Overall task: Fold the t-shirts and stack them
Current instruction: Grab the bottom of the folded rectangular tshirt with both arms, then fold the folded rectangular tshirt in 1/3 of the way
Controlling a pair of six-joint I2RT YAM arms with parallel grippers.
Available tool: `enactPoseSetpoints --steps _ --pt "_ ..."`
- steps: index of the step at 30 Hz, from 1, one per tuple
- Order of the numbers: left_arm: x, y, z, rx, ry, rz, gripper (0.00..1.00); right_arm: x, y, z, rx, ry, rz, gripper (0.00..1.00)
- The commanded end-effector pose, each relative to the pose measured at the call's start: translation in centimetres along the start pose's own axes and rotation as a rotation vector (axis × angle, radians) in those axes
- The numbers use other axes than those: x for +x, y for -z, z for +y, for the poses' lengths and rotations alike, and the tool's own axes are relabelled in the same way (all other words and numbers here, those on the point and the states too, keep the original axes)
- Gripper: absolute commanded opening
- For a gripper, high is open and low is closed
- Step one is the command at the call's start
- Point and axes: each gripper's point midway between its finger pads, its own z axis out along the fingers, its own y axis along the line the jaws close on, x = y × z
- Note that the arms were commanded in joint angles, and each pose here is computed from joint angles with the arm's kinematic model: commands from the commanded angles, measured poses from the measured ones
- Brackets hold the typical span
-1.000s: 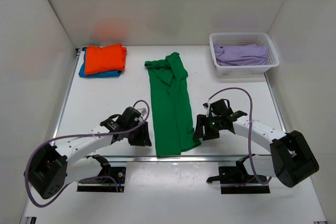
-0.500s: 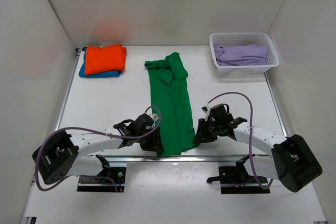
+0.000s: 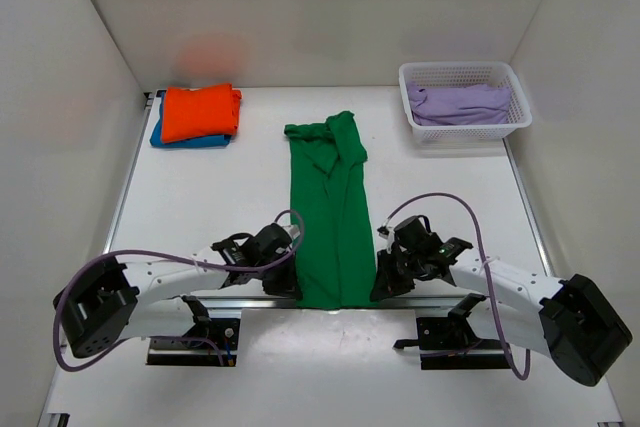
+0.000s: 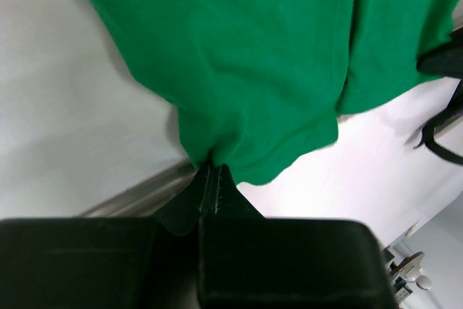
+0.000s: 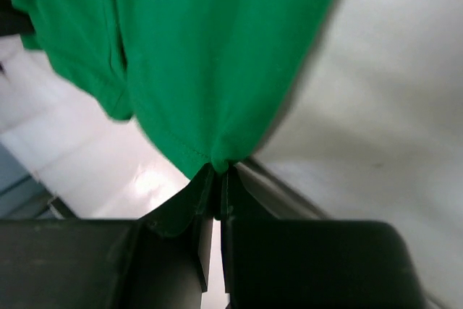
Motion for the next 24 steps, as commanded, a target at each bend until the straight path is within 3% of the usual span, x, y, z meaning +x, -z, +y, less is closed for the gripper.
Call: enactPoseSetpoints --steps 1,6,11,17,20,24 --pt "1.1 0.7 0.6 -0.010 -0.010 0.023 0.00 1.9 0.5 1.0 -0.041 -0.018 0.079 0.00" --pt "-1.1 1.9 -1.0 0.043 -0.009 -0.012 0.00 0.6 1.5 1.8 -0.073 -0.018 0.074 0.00" --pt "-8.3 4.1 -1.3 0.139 0.065 -0.163 0.00 -4.6 3.0 2.1 -0.122 -0.039 0.003 0.00" --pt "-18.0 5.6 -0.4 0.136 0.072 -0.259 0.01 -14.8 4.2 2.2 -0.159 -0.024 -0.082 0.00" --pt "-22.3 3.4 0.7 0.134 0.123 -0.219 0.00 -20.4 4.4 1.4 -0.163 -0.016 -0.113 0.00" --pt "-28.9 2.9 1.5 0.135 0.148 -0.286 0.00 -26.8 3.6 -1.9 -0.124 -0.047 -0.143 0.01"
